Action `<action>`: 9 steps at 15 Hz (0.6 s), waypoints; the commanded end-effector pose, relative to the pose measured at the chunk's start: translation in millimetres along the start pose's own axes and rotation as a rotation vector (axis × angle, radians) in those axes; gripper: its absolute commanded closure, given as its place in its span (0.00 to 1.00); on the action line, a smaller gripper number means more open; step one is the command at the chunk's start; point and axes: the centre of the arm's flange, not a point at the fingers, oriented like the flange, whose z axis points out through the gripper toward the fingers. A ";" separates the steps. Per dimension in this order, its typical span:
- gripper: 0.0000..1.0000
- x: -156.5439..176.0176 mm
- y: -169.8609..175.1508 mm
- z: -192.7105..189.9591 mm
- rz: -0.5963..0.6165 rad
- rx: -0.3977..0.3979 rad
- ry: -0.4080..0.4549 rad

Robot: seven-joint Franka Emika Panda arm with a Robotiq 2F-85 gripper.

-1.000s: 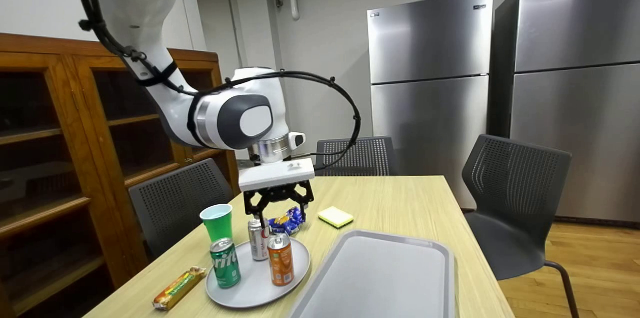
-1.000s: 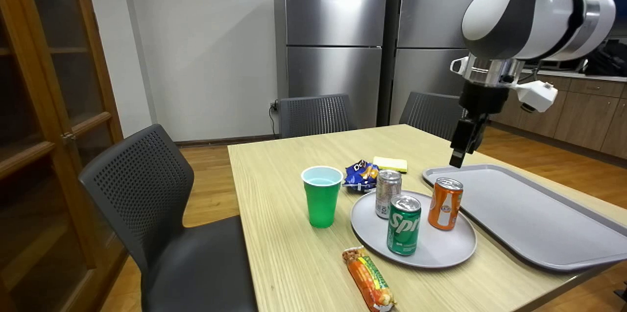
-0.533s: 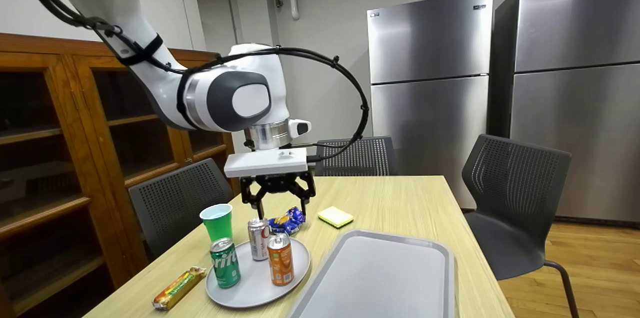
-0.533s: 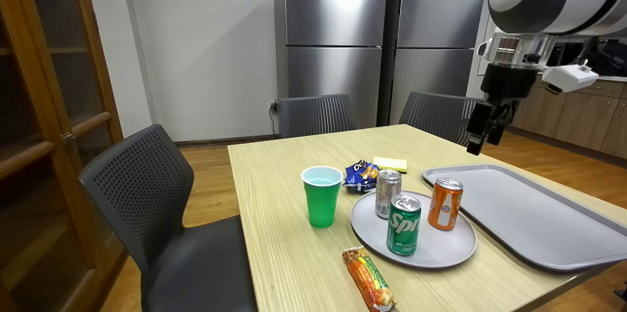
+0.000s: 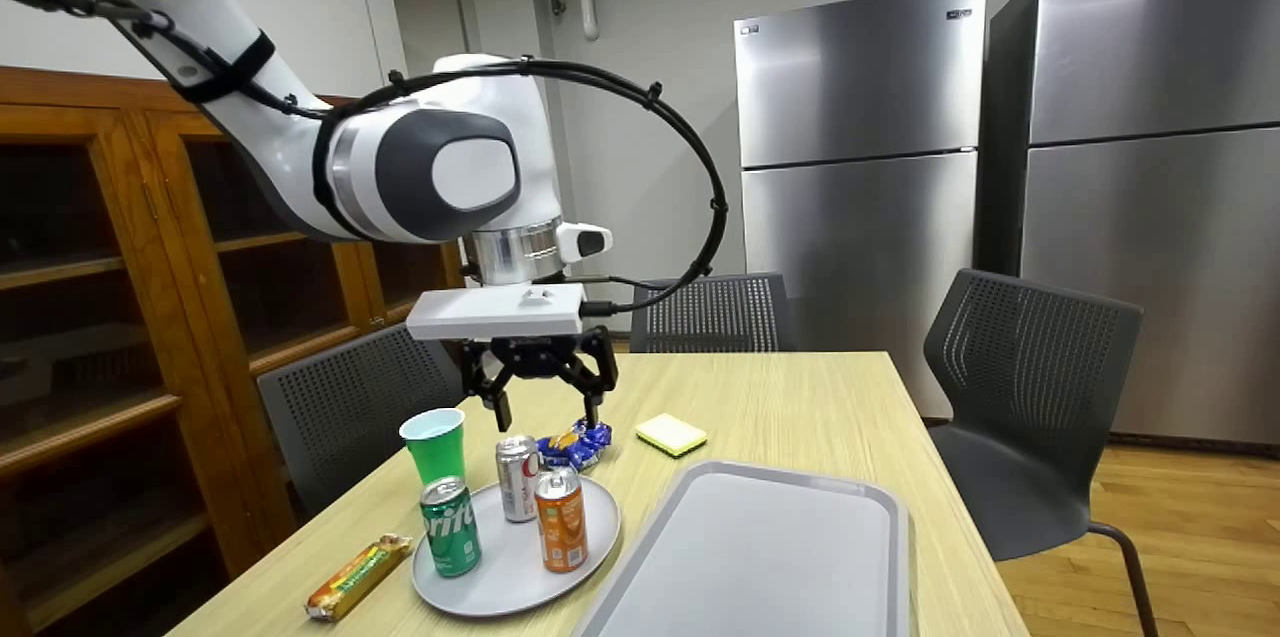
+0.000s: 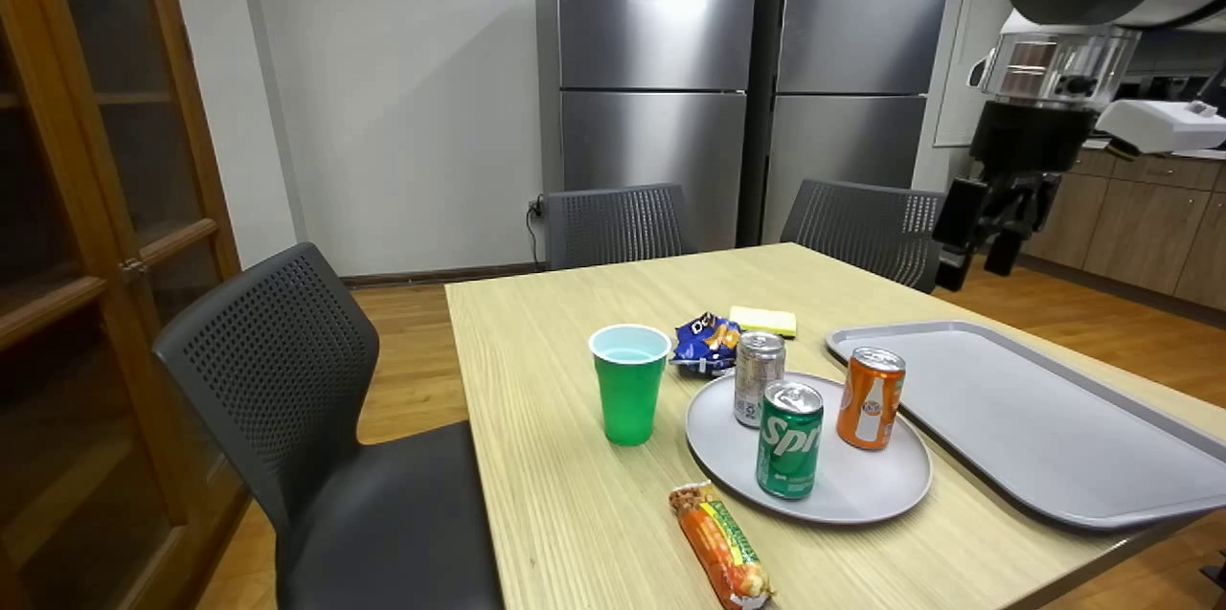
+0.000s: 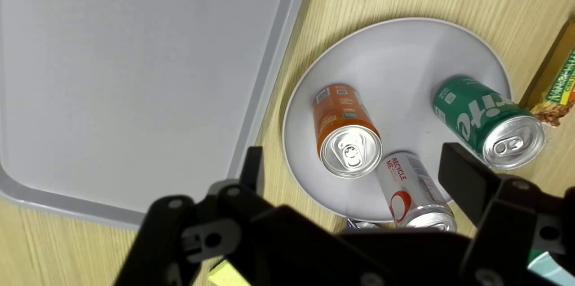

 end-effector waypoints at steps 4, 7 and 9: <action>0.00 -3.8 -3.1 -3.0 0.018 -0.004 0.002; 0.00 -4.2 -3.4 -2.9 0.019 -0.003 0.002; 0.00 -4.3 -3.4 -2.8 0.019 -0.003 0.002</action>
